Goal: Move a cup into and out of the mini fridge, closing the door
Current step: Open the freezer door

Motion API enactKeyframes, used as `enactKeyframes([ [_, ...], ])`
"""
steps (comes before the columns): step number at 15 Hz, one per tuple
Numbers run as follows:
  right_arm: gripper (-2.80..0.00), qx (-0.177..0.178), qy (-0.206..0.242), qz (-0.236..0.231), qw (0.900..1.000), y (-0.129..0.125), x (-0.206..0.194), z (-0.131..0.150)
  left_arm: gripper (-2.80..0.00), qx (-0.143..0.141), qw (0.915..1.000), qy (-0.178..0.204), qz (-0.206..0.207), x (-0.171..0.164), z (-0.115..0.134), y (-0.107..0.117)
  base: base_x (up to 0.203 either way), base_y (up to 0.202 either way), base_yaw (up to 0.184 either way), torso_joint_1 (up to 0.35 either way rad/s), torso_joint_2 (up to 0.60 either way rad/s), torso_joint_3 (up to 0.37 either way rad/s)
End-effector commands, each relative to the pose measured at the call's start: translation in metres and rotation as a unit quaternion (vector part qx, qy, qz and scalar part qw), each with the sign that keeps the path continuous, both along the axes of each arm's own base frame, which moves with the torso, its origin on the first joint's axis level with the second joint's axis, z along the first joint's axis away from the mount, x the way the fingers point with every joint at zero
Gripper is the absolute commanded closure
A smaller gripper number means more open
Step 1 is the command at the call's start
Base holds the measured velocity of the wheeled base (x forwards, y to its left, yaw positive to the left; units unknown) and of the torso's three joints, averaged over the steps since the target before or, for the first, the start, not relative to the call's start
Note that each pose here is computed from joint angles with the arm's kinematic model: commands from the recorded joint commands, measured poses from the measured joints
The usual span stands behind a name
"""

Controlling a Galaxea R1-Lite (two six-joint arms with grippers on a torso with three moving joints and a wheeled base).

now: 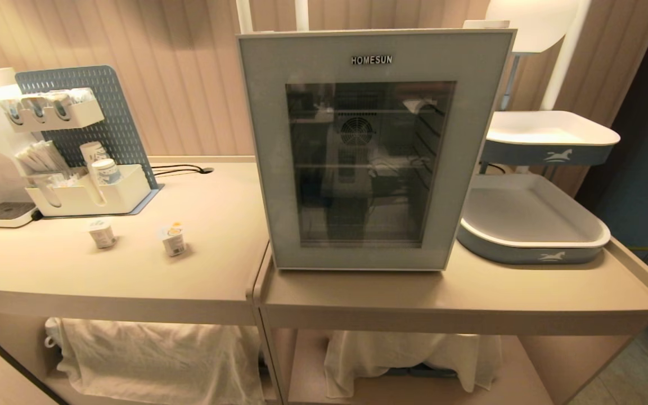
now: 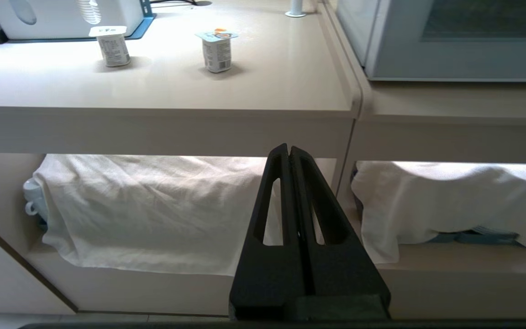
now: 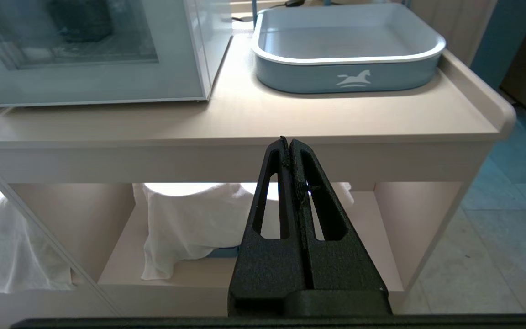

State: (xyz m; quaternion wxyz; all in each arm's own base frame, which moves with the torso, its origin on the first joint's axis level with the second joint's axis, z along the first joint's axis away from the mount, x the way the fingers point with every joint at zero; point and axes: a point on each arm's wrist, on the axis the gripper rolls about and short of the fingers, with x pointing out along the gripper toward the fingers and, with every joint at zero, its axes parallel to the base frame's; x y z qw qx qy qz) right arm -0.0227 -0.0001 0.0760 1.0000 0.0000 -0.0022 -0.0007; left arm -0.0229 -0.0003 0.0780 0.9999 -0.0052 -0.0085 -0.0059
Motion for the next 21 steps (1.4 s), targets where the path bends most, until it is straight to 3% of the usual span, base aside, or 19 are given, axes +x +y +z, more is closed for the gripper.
enactKeyframes([
  [1, 0.00, 0.000, 0.001, 0.000, 1.000, 0.000, 0.000, 0.000, 0.00, 0.000, 1.0000, -0.001, 0.000, 0.000, 0.000, 0.000, 0.117, 0.000, 0.002, 0.005, 0.01, 0.002],
  [4, 0.00, 0.000, 0.001, 0.000, 1.000, 0.000, 0.000, 0.000, 0.00, 0.005, 1.0000, 0.001, 0.001, -0.001, 0.001, 0.000, 0.000, 0.000, 0.000, 0.000, 0.00, 0.000],
  [7, 0.00, -0.001, 0.002, 0.000, 1.000, 0.000, 0.000, 0.000, 0.00, 0.026, 0.9993, -0.021, 0.019, -0.012, 0.034, 0.001, 0.000, 0.000, 0.000, 0.000, 0.00, 0.000],
  [9, 0.00, -0.001, 0.002, 0.000, 1.000, 0.000, 0.000, 0.000, 0.00, 0.026, 0.9976, -0.054, 0.033, -0.037, 0.093, 0.001, 0.000, 0.000, 0.000, 0.000, 0.00, 0.000],
  [12, 0.00, -0.001, 0.001, 0.000, 1.000, 0.000, 0.000, 0.000, 0.00, 0.008, 0.9906, -0.129, 0.045, -0.097, 0.217, -0.002, 0.000, 0.000, 0.000, 0.000, 0.00, 0.000],
  [13, 0.00, -0.001, 0.001, 0.000, 1.000, 0.000, 0.000, 0.000, 0.00, -0.003, 0.9924, -0.119, 0.031, -0.098, 0.252, -0.002, 0.000, 0.000, 0.000, 0.000, 0.00, 0.000],
  [14, 0.00, -0.001, 0.001, 0.000, 1.000, 0.000, 0.000, 0.000, 0.00, -0.023, 0.9960, -0.086, 0.005, -0.078, 0.286, -0.001, 0.000, 0.000, 0.000, 0.000, 0.00, 0.000],
  [16, 0.00, -0.001, 0.002, 0.000, 1.000, 0.000, 0.000, 0.000, 0.00, -0.064, 0.9964, 0.024, -0.050, 0.000, 0.326, -0.001, 0.000, 0.000, 0.000, 0.000, 0.00, 0.000],
  [17, 0.00, -0.001, 0.002, 0.000, 1.000, 0.000, 0.000, 0.000, 0.00, -0.080, 0.9907, 0.081, -0.075, 0.045, 0.331, -0.003, 0.000, 0.000, 0.000, 0.000, 0.00, 0.000],
  [19, 0.00, -0.002, 0.002, 0.000, 1.000, 0.000, 0.000, 0.000, 0.00, -0.116, 0.9639, 0.180, -0.158, 0.139, 0.325, -0.013, 0.000, 0.000, 0.000, 0.000, 0.00, 0.000],
  [20, 0.00, -0.002, 0.002, 0.000, 1.000, 0.000, 0.000, 0.000, 0.00, -0.133, 0.9427, 0.204, -0.228, 0.173, 0.318, -0.016, 0.000, 0.000, 0.000, 0.000, 0.00, 0.000],
  [21, 0.00, -0.002, 0.002, 0.000, 1.000, 0.000, 0.000, 0.000, 0.00, -0.151, 0.9086, 0.208, -0.329, 0.202, 0.310, -0.015, 0.000, 0.000, 0.000, 0.000, 0.00, 0.000],
])
